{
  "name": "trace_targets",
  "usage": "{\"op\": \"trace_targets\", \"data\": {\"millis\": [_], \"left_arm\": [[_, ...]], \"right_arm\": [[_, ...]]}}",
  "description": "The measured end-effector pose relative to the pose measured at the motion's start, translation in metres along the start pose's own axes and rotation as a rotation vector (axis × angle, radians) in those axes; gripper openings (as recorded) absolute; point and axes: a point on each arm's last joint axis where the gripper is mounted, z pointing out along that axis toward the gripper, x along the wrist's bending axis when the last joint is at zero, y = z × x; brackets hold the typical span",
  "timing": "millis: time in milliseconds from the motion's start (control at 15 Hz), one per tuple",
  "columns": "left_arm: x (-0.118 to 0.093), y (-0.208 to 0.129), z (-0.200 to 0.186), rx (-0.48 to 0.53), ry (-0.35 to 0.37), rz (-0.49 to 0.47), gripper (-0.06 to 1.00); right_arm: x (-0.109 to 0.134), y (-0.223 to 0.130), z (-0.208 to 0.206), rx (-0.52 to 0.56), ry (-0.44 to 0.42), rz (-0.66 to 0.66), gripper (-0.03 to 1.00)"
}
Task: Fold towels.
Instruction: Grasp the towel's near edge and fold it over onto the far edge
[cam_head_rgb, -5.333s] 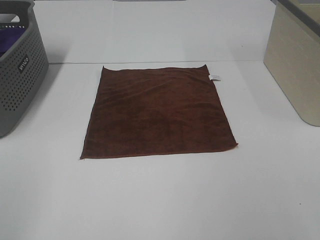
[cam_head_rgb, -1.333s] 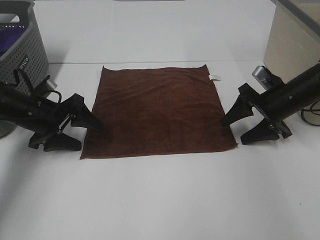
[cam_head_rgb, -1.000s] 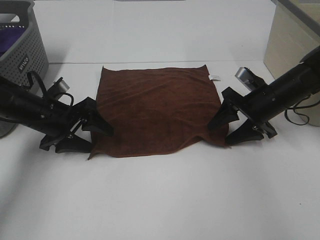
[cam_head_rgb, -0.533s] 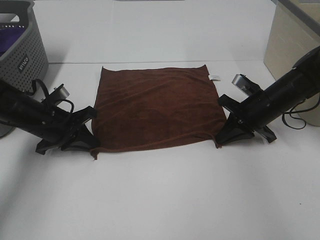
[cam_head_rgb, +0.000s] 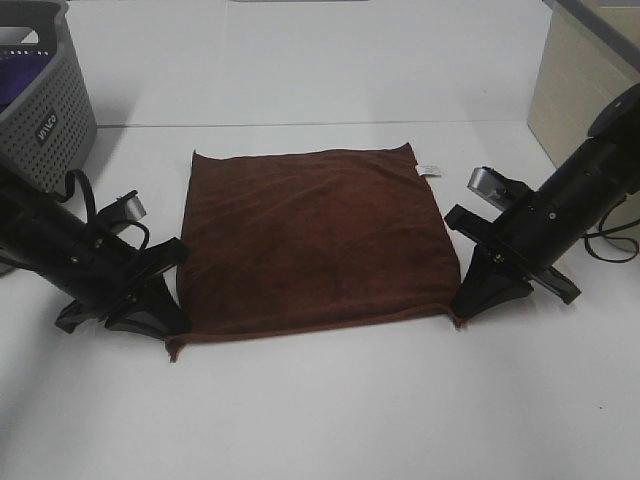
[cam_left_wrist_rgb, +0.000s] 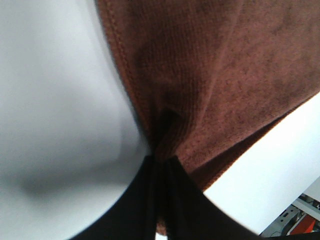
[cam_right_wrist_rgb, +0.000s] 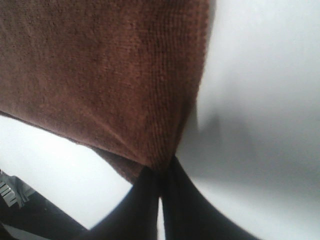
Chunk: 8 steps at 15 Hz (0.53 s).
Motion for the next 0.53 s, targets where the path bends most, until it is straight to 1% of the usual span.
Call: {"op": "trace_targets", "data": {"millis": [133,267,400,533], "left_arm": [[-0.004,-0.005,-0.012,0.028,0.054,0.005,0.01],[-0.009,-0.012,-0.022,0.049,0.09,-0.023,0.01],[-0.009,-0.022,-0.022,0.108,0.094,-0.064,0.01],[-0.012,-0.019,-0.025,0.093,0.092,-0.058,0.01]], "right_arm": [[0.003,-0.014,-0.003,0.057,0.007,0.028,0.02],[0.004,-0.03,-0.003,0.1,0.004,0.067,0.02],[0.005,-0.042,-0.004,0.137,-0.023,0.1,0.02],[0.007,-0.041,-0.006,0.131,-0.025,0.1,0.02]]}}
